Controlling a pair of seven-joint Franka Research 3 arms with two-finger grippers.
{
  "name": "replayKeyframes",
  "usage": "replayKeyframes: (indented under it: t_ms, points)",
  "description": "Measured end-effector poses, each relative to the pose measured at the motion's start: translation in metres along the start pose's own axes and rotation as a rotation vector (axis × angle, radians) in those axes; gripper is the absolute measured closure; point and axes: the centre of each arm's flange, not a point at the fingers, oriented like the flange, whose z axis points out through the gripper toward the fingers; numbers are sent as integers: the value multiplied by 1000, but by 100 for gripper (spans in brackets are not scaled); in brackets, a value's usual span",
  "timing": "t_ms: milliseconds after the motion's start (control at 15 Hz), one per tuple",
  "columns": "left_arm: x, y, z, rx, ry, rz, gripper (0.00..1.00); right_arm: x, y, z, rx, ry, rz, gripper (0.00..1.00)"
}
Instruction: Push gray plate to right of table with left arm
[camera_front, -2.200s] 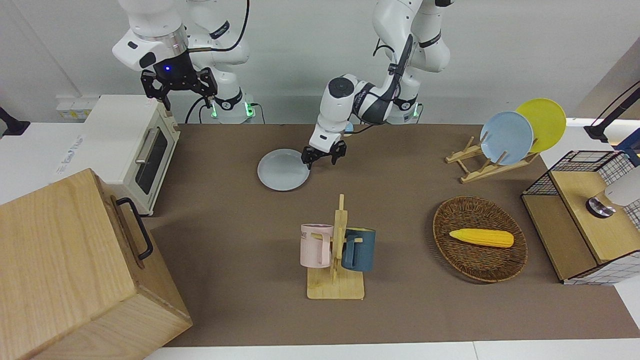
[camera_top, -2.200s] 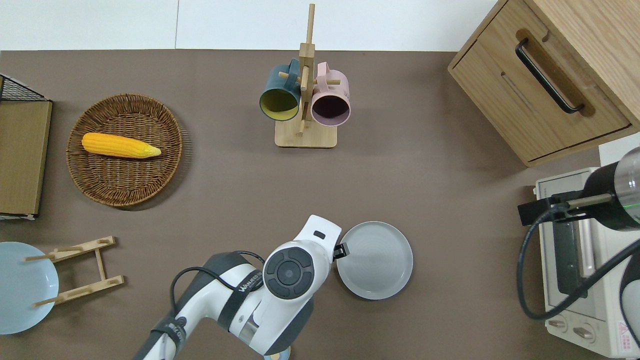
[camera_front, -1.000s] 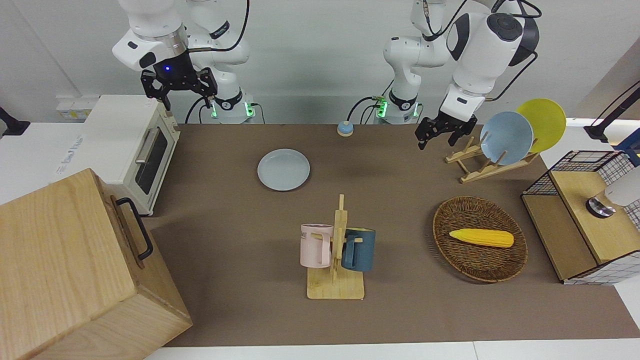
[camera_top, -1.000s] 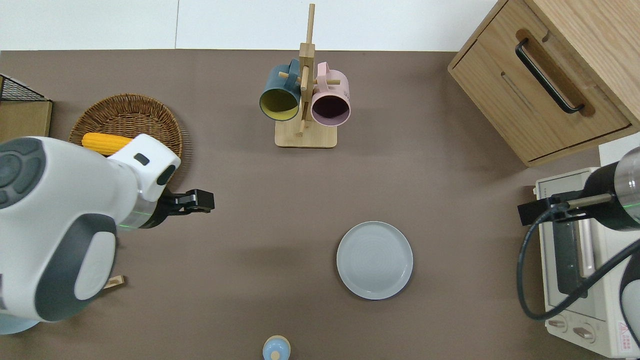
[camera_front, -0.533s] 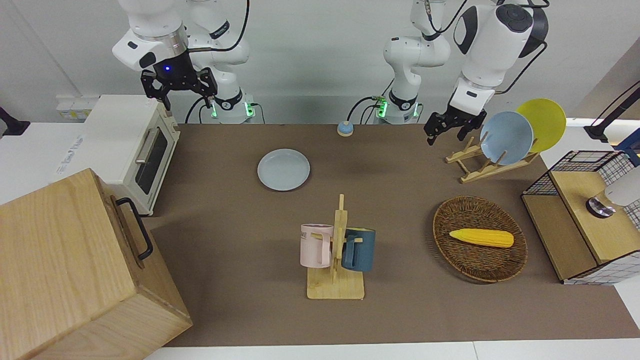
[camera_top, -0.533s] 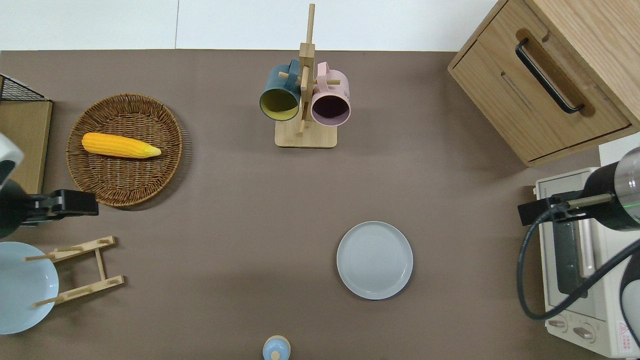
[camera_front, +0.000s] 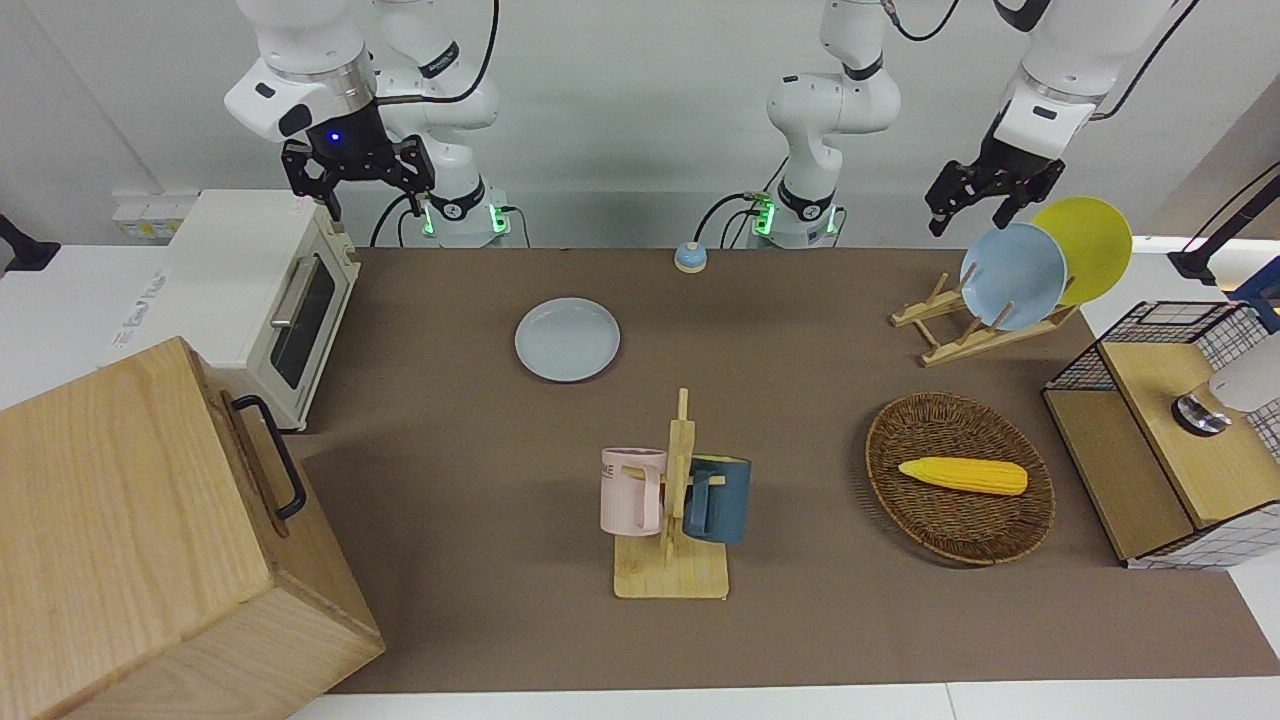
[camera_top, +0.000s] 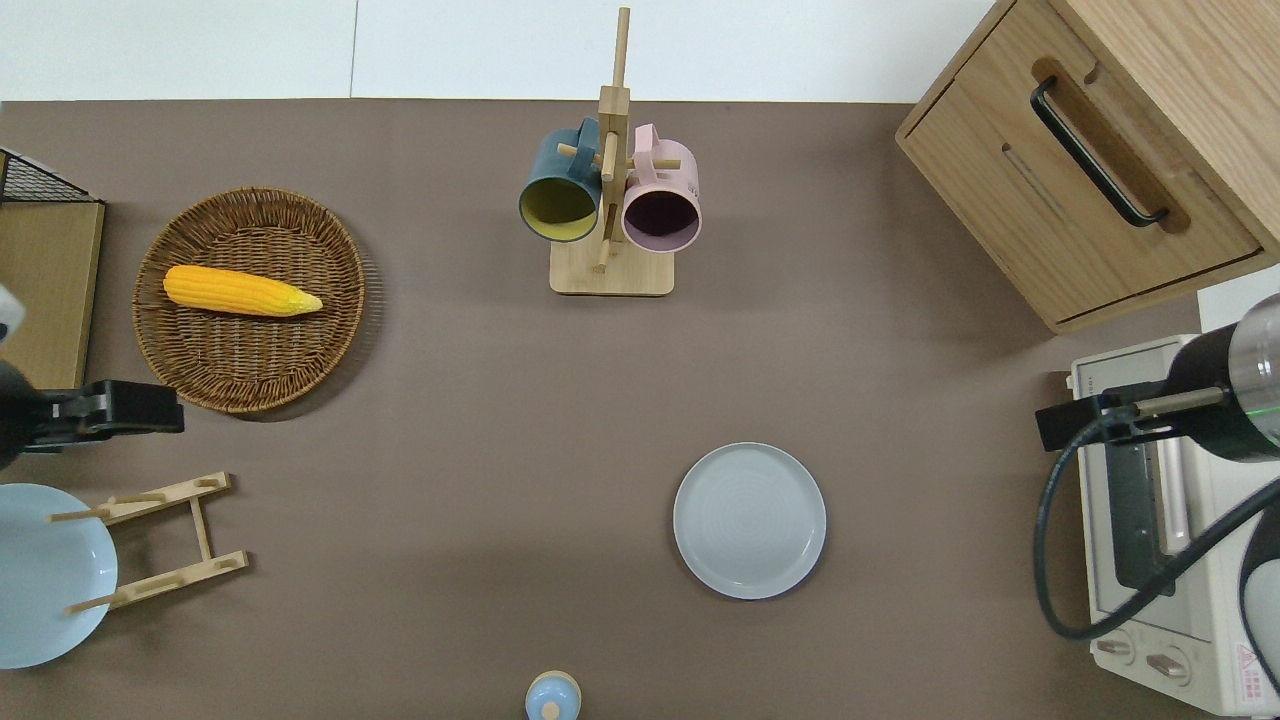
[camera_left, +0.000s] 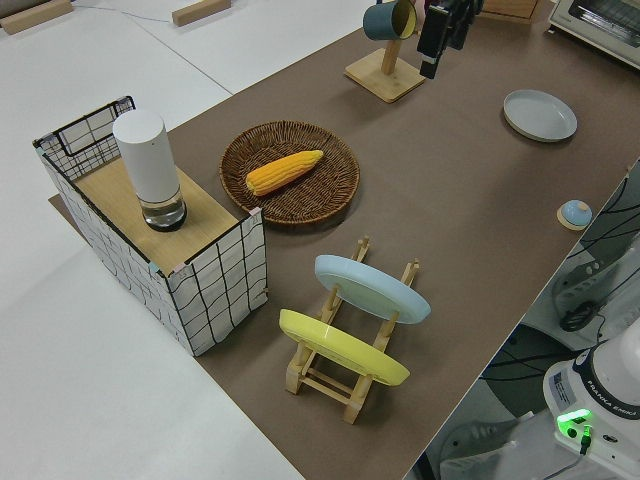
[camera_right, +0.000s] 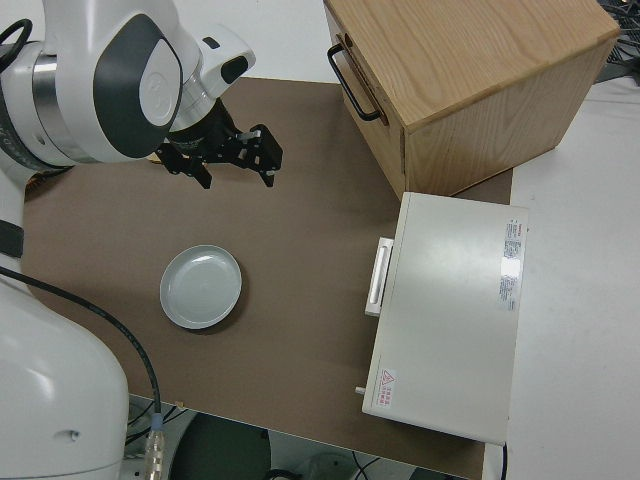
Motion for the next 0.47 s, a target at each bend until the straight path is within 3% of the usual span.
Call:
replayKeyframes:
  t_ms: [467]
  points:
    - [-1, 7, 0, 3, 0, 14, 0, 0, 0, 0, 0, 0, 0, 0]
